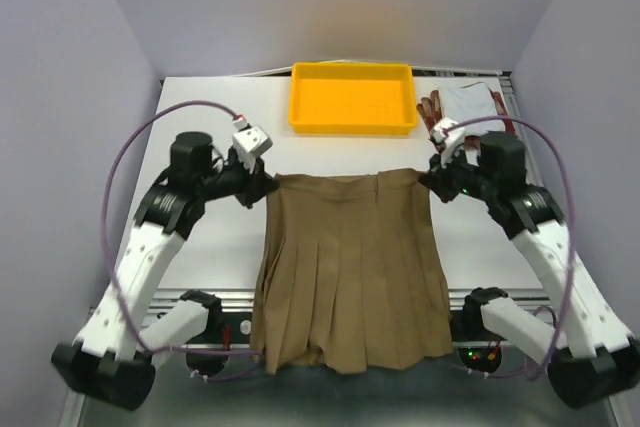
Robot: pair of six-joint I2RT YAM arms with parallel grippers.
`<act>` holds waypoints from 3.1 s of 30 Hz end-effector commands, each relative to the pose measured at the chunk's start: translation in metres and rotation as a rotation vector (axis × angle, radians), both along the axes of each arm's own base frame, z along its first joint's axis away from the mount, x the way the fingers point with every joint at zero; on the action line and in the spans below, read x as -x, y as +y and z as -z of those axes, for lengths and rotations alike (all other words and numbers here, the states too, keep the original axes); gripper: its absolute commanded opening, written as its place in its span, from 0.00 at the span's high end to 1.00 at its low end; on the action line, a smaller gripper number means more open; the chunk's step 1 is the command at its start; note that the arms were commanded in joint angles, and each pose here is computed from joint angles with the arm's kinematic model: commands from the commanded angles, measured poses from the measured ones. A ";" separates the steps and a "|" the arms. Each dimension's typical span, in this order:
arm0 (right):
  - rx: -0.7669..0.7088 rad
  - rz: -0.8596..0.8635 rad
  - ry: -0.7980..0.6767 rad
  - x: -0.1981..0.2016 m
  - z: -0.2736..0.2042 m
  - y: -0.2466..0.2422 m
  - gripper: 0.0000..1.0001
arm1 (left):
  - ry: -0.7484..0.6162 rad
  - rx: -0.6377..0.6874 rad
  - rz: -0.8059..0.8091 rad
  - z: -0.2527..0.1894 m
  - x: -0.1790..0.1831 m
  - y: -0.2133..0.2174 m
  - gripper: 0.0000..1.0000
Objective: Fold and stack the skirts
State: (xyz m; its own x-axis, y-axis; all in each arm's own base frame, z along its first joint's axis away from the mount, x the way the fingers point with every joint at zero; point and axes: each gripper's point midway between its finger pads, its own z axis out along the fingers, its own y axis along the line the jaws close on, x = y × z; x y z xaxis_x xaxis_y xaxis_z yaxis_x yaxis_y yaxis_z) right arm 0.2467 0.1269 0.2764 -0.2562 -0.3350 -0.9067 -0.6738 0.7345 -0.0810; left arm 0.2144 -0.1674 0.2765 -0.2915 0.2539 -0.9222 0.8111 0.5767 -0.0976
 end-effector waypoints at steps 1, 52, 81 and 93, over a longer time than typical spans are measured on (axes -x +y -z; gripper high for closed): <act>0.158 0.188 -0.082 -0.080 0.042 -0.029 0.99 | -0.015 -0.109 -0.200 0.033 -0.073 0.019 1.00; 0.630 -0.411 0.577 -0.022 0.275 0.025 0.66 | 0.631 -0.328 -0.333 0.239 -0.169 -0.004 0.61; 0.416 -0.282 0.383 -0.091 0.197 0.057 0.61 | 0.308 -0.244 -0.193 0.109 -0.195 -0.069 0.47; 0.672 -0.342 0.613 -0.030 0.278 -0.001 0.63 | 0.545 -0.515 -0.183 0.212 -0.096 -0.004 0.51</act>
State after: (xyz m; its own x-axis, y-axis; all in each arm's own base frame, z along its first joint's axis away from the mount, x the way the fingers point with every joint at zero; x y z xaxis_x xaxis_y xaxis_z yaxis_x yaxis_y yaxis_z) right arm 0.3217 0.1552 0.0229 -0.4150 -0.8190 -0.3963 -0.8854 0.4637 -0.0311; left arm 0.3180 -0.1847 0.0767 -0.7412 0.4779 -0.4714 0.6067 0.7775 -0.1658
